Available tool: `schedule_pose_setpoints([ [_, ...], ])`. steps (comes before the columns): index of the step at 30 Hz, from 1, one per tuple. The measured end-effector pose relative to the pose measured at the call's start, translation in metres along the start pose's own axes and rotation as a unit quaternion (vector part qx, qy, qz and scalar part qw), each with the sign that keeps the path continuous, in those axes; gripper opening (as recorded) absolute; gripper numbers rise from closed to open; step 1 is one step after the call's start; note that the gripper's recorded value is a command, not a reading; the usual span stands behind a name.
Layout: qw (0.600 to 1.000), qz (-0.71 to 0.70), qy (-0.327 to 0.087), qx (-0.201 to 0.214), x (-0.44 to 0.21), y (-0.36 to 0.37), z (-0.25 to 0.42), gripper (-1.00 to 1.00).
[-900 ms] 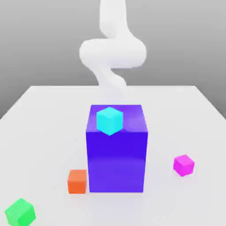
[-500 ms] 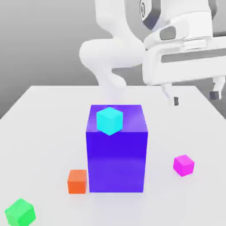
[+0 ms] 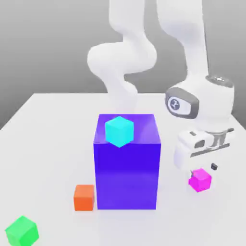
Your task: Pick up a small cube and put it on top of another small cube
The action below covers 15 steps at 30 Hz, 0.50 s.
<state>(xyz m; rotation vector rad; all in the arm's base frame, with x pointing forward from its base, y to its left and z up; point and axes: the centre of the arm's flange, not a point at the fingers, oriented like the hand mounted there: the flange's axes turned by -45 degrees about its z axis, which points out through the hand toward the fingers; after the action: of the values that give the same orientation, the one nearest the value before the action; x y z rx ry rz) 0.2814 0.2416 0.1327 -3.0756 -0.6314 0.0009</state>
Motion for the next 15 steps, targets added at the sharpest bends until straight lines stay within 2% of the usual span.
schedule_pose_setpoints([
  [1, 1.0, 0.0, 0.0, 0.0, -0.001, 0.0, 0.005, -1.0],
  [8, 1.0, 0.0, 0.001, 0.0, 0.0, 0.0, 0.004, -1.0],
  [15, 1.0, 0.001, 0.003, 0.001, 0.003, 0.0, -0.055, -1.0],
])
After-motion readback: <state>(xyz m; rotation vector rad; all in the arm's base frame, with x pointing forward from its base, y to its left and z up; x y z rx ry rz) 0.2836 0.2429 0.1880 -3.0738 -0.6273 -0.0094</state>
